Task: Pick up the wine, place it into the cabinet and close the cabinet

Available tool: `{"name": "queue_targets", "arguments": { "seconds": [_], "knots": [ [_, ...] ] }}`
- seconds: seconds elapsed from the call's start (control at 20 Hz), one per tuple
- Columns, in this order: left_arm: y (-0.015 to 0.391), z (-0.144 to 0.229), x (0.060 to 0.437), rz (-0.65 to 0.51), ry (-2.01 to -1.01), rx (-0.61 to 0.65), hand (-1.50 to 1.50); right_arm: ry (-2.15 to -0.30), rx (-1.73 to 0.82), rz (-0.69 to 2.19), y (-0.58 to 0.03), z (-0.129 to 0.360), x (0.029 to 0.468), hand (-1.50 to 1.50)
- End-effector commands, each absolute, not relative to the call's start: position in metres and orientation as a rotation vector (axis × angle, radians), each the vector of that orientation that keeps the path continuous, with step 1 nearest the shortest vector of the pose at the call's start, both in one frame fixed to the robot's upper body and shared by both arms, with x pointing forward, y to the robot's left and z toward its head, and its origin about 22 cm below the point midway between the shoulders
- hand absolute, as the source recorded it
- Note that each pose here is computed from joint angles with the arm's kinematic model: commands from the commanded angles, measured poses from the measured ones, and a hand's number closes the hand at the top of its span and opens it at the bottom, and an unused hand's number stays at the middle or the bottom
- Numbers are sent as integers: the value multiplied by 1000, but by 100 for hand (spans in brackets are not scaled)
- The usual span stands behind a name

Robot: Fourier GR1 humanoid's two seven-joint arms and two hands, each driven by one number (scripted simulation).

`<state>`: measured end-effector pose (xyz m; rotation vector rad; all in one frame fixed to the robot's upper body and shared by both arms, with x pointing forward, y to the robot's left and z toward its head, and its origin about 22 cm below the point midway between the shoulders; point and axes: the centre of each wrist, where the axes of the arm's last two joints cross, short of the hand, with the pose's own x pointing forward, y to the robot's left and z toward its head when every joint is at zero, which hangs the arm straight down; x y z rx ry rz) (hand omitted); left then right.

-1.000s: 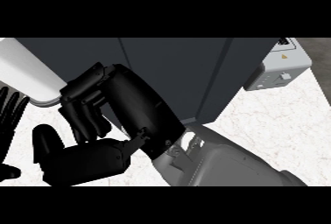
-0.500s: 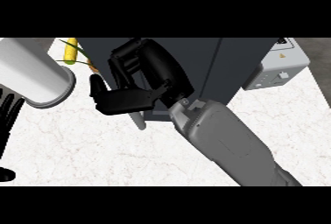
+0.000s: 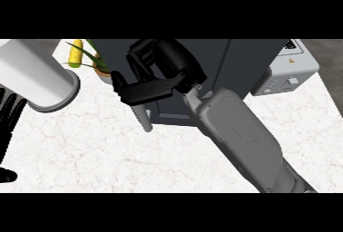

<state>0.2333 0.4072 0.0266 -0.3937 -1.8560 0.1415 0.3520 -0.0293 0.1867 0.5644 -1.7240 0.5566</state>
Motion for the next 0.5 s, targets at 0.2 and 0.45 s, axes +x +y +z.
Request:
{"name": "queue_targets", "arguments": {
  "seconds": [0.2, 0.45],
  "knots": [
    [414, 36, 236, 126, -1852, -412, -150, -1743, 384, 459, -75, 166, 396, 150],
    [393, 35, 240, 116, -1841, -447, -150, -1744, 384, 464, -75, 159, 394, 150]
  ]
}}
